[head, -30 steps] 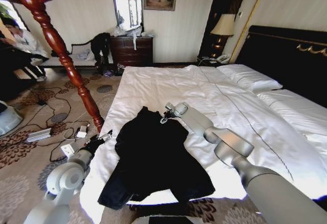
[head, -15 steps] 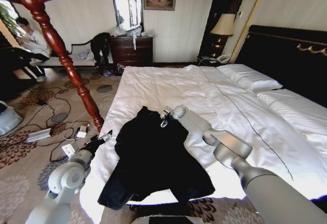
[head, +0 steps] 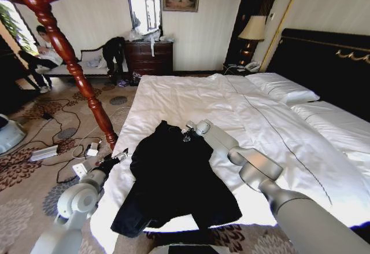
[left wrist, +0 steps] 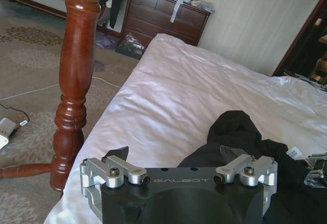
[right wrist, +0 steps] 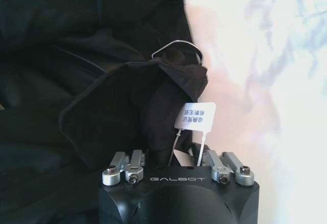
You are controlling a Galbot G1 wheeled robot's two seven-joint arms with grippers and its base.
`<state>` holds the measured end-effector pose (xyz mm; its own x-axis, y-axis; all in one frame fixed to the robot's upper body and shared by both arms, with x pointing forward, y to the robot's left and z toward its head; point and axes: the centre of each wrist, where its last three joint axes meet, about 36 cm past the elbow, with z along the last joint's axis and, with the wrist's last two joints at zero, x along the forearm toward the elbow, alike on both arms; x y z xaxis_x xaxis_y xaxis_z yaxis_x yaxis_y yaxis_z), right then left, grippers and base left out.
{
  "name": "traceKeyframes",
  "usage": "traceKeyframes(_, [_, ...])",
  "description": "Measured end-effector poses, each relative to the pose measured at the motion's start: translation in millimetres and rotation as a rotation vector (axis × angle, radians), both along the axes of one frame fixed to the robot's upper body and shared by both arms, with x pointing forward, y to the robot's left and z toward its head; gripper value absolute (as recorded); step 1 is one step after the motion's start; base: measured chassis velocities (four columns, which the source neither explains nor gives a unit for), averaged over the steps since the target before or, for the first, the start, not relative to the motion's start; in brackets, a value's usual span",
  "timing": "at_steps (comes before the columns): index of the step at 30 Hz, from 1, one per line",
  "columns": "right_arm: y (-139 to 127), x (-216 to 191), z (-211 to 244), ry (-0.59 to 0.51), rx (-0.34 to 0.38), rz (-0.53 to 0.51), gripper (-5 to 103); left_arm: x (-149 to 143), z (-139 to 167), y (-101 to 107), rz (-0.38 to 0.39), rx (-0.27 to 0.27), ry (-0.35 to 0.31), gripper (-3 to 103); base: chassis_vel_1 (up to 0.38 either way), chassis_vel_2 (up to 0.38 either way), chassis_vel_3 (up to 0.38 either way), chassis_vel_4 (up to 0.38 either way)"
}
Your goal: Pick up the clothes from the bed and hang them on the clothes hanger.
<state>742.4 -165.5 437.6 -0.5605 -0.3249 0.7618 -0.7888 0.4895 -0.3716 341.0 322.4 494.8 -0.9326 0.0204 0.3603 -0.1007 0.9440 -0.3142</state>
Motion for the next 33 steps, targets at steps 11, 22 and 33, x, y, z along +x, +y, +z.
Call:
traceKeyframes(11, [-2, 0, 4, -0.147, -0.016, -0.1, 27, -2, 4, 1, -0.002, 0.01, -0.006, 100, 0.0, 0.0, 0.0, 0.0])
traceKeyframes(22, [2, -3, 44, -0.382, -0.008, -0.1, 27, -1, 12, 1, -0.013, 0.01, -0.02, 100, 0.0, 0.0, 0.0, 0.0])
traceKeyframes(33, [6, -16, 101, -0.643, 0.006, -0.056, 27, 10, 46, 13, -0.022, 0.034, -0.104, 100, 0.0, 0.0, 0.0, 0.0])
